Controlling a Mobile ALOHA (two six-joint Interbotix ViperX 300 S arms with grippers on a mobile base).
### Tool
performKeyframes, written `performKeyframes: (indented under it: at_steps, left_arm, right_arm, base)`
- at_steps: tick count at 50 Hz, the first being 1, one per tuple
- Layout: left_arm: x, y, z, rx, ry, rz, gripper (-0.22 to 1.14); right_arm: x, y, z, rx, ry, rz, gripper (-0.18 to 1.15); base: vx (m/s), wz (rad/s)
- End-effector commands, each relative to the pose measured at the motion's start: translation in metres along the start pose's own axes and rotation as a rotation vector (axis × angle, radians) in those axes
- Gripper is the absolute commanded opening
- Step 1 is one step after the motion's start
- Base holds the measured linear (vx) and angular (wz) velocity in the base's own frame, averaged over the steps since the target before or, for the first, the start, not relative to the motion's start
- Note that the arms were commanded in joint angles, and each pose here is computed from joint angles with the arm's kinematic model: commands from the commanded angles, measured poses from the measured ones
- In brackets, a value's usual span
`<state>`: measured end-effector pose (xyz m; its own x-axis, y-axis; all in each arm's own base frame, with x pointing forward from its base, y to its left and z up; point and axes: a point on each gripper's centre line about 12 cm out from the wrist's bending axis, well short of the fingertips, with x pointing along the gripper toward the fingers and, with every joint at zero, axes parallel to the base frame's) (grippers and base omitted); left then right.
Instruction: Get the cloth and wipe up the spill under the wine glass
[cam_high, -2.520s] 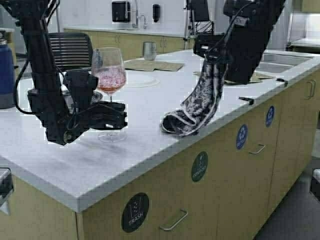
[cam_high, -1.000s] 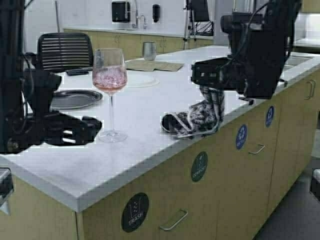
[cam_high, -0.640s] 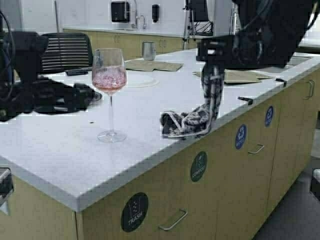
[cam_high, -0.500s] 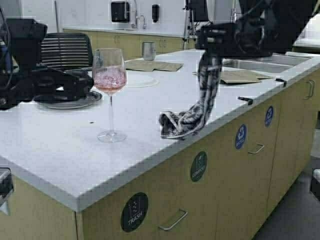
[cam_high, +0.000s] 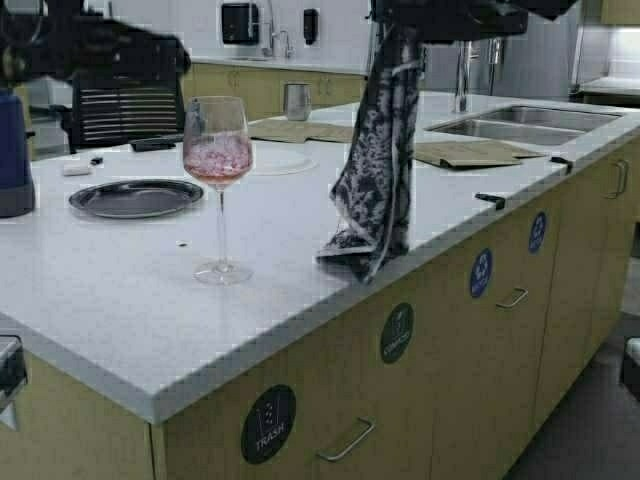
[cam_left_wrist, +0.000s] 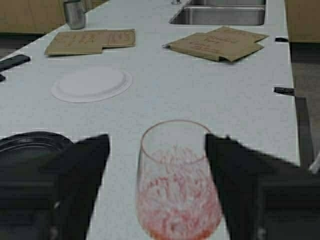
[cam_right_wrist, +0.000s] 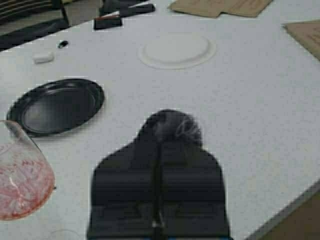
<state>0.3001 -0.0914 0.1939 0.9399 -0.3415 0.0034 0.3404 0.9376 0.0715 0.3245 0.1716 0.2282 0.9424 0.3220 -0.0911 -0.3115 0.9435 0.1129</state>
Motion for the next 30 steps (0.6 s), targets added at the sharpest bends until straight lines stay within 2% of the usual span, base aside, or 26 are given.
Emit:
performKeyframes:
  at_steps: [1,18,30]
  left_arm:
    - [0.005,0.005,0.046,0.012,-0.056,0.015,0.93]
    - [0.001,0.012,0.112,0.034,-0.042,0.04,0.93]
    - [-0.003,0.014,0.135,0.035,-0.05,0.049,0.93]
  right_arm:
    - [0.001,0.006,0.034,0.005,-0.052,0.025,0.05]
    - [0.007,0.013,0.093,-0.021,-0.045,0.073,0.05]
    - [0.009,0.018,0.113,-0.029,-0.045,0.096,0.05]
  base:
    - [0.0,0.0]
    - [0.0,0.0]
    - [0.0,0.0]
